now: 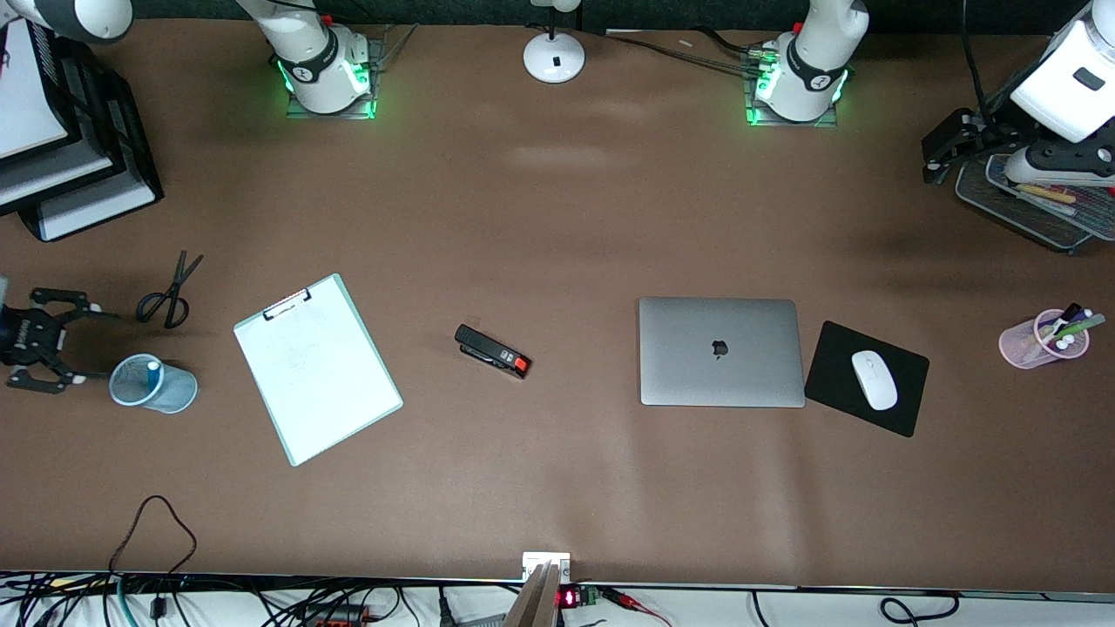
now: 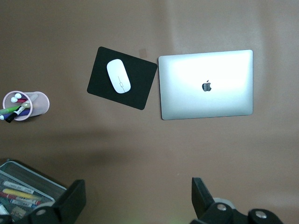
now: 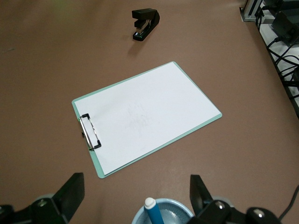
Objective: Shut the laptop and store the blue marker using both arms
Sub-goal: 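Open the right gripper to release the marker in the cup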
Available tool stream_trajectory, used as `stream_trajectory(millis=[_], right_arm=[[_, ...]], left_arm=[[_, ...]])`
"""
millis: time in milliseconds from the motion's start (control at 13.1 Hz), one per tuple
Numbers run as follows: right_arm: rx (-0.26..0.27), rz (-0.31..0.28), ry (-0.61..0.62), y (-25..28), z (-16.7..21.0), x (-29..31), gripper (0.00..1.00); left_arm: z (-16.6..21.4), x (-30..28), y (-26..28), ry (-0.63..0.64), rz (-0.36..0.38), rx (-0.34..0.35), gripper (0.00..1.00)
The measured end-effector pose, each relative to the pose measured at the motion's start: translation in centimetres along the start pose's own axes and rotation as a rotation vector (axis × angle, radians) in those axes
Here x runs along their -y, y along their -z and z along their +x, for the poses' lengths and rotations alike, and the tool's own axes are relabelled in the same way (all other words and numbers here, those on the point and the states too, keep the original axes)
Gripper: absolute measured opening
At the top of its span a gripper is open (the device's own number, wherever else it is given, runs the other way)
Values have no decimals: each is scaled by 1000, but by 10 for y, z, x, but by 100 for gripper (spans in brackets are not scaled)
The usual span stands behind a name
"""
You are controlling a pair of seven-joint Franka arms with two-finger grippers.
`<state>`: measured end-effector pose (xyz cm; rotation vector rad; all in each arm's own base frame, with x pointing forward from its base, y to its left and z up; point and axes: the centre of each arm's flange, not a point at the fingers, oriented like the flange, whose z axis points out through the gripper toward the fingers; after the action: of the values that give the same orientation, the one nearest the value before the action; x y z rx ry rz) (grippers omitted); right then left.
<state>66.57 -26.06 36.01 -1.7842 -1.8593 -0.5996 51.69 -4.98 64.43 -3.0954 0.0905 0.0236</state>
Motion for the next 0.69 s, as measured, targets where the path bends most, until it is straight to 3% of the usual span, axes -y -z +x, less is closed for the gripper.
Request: stream_trajectory(millis=[229, 686], right_arm=[[90, -3, -31, 34, 66, -2, 100], [179, 17, -192, 38, 181, -7, 100]], left_arm=[[0, 0, 0, 0, 0, -1, 100], [-1, 1, 2, -1, 0, -3, 100]])
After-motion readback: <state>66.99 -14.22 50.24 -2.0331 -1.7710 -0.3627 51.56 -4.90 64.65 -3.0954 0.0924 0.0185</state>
